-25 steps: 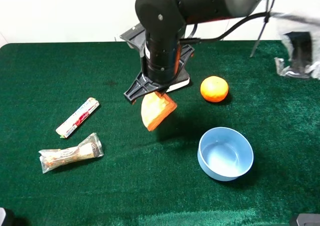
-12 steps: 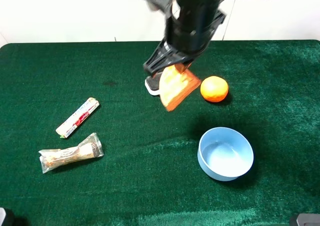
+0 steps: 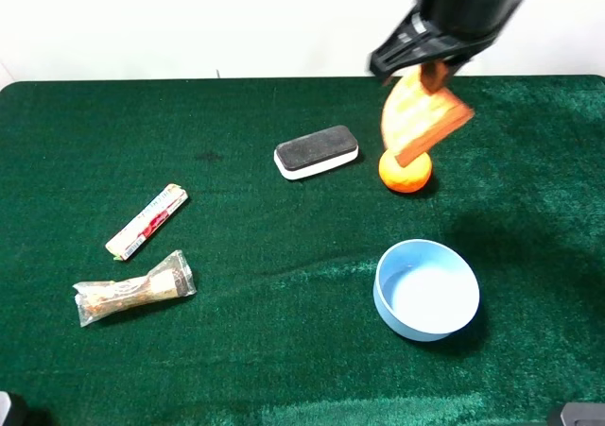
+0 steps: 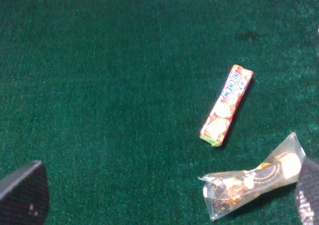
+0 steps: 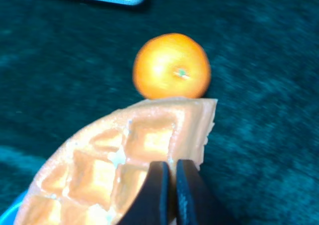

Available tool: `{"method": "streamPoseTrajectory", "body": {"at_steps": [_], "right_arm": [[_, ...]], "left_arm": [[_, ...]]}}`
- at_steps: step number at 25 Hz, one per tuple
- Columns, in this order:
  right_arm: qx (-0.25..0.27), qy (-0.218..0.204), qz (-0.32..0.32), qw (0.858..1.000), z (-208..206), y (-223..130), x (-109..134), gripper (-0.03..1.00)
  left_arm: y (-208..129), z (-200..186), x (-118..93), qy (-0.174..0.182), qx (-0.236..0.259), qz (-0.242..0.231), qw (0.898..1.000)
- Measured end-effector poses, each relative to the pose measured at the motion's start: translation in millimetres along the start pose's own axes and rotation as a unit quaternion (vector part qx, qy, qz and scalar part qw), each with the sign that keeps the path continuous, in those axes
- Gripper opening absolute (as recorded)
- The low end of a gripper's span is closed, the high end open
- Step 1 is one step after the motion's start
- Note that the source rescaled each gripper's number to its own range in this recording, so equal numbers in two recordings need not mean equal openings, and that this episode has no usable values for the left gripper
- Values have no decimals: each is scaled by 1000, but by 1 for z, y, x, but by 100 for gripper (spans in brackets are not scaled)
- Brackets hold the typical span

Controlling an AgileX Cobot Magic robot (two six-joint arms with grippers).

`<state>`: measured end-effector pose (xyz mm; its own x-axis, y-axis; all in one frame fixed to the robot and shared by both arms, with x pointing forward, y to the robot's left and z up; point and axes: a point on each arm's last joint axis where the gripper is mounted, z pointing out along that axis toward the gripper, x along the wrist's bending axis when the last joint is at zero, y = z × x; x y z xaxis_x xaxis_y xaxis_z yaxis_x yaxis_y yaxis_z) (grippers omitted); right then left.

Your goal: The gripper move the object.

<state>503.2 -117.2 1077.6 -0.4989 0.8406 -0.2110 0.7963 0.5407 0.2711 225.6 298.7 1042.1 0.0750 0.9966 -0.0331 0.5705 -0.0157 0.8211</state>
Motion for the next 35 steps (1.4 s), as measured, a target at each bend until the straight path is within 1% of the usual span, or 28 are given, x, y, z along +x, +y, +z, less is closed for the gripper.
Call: {"method": "streamPoseTrajectory", "body": {"at_steps": [5,11,14,18,25,30,35], "right_arm": [[9,-14,42,999,-2,-20,-34,0],[32,-31,105,993,2,-48,-75,0],[46,-35,128,990,8,-57,-93,0],[50,-31,157,986,21,-68,-110,0],[40,-25,203,978,45,-87,-129,0],[34,-21,235,971,66,-105,-135,0],[32,-27,262,964,83,-125,-142,0]], "left_arm": [[0,0,0,0,0,0,1000],[0,0,0,0,0,0,1000],[0,0,0,0,0,0,1000],[0,0,0,0,0,0,1000],[0,0,0,0,0,0,1000],[0,0,0,0,0,0,1000],[0,0,0,0,0,0,1000]]}}
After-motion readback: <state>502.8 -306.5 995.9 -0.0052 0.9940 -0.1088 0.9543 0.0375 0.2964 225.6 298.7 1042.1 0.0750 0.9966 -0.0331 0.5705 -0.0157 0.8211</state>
